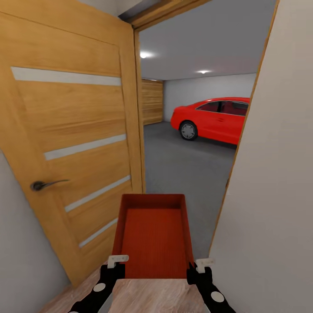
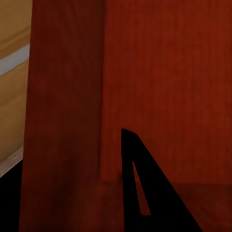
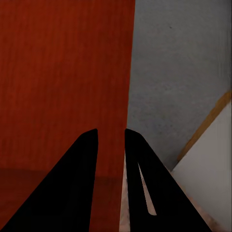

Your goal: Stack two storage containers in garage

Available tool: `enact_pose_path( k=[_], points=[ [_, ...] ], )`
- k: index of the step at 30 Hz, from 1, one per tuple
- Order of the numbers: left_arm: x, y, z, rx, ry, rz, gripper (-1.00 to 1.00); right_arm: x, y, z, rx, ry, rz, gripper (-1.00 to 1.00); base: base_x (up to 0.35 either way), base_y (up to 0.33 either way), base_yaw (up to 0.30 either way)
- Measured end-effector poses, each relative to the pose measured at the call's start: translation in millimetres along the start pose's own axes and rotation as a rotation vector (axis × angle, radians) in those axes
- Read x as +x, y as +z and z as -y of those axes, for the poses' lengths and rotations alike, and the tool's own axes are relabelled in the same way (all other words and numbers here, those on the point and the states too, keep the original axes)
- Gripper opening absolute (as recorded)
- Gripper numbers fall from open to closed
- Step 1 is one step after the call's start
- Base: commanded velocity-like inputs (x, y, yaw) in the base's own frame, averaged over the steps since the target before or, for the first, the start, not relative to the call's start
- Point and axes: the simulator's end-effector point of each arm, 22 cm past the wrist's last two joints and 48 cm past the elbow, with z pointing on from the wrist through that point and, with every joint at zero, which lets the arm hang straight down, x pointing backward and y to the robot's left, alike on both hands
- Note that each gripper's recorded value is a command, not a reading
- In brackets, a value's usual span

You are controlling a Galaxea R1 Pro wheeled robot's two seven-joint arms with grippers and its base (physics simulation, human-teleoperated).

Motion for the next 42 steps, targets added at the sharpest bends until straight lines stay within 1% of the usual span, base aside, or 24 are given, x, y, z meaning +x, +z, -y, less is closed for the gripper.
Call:
enact_pose_path(
  k=[11, 20, 31, 42],
  points=[
    [-0.1, 0.0, 0.0, 0.0, 0.0, 0.0, -1.0, 0.2, 0.0, 0.0, 0.0, 0.0, 0.0, -1.0, 0.0, 0.221, -0.013],
    [0.0, 0.0, -0.1, 0.0, 0.0, 0.0, -1.0, 0.2, 0.0, -0.1, 0.0, 0.0, 0.0, -1.0, 0.011, 0.036, 0.0],
    [0.4, -0.2, -0.2, 0.0, 0.001, -0.001, -1.0, 0.8, -0.2, -0.2, 0.0, 0.0, -0.002, -1.0, 0.234, 0.142, 0.0],
    [1.5, -0.2, -0.4, -0.001, 0.0, -0.003, -1.0, 1.7, 0.0, -0.3, -0.001, -0.001, -0.004, -1.0, 0.014, 0.004, -0.002]
  ],
)
